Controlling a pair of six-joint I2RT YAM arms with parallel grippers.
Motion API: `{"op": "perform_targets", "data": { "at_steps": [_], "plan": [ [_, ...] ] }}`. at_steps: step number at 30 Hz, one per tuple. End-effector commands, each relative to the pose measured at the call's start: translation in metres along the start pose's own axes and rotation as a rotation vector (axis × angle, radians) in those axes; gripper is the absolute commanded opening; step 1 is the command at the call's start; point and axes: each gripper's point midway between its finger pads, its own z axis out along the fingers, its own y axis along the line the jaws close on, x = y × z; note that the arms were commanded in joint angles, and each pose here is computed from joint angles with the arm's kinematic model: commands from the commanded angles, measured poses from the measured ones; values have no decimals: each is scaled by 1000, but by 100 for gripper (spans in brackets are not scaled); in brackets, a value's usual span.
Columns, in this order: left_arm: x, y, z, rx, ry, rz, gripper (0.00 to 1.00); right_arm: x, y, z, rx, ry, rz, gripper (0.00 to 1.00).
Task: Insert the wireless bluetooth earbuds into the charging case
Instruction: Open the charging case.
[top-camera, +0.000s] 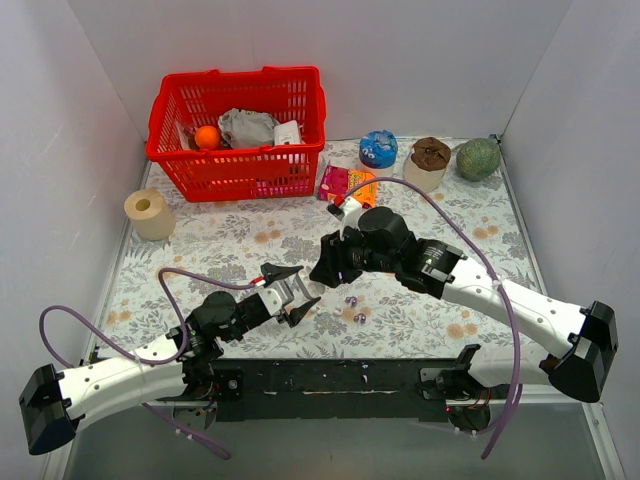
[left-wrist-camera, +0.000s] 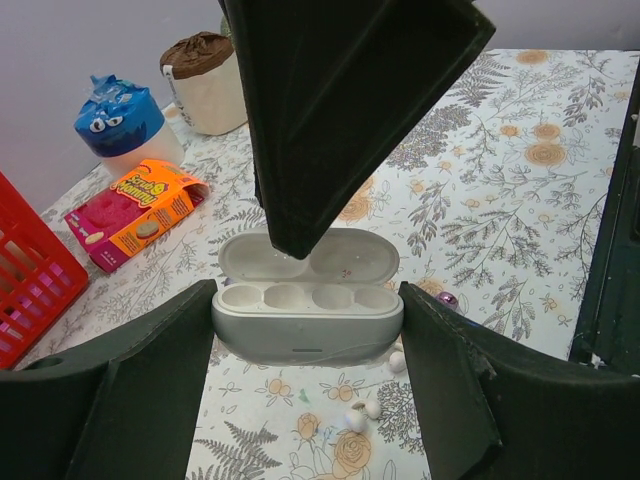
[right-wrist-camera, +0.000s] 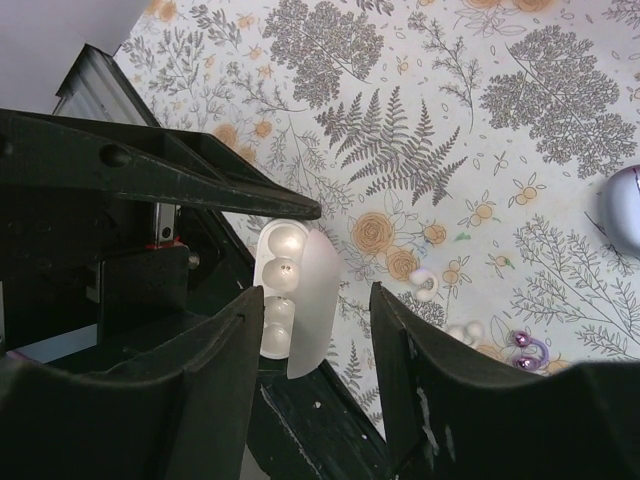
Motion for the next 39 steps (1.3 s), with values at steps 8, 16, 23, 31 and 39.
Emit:
{"op": "perform_targets", "data": {
  "at_steps": [8,16,23,31,39],
  "plan": [
    [-18,5,1,-21,-52,0,0,-5,-1,10,-5,-9,-1,46],
    [-18,6,1,-25,-55,-4,0,-1,-4,13,7,4,-8,29],
    [-16,8,2,-43,-38,-40,10,-5,-6,5,22,-3,-60,3],
    [-14,20,7,-125,1,-107,65,-16,5,-16,49,18,-192,1],
    [-32,43,1,-249,-25,-176,98,-24,-3,-36,112,8,-292,1]
  ]
}}
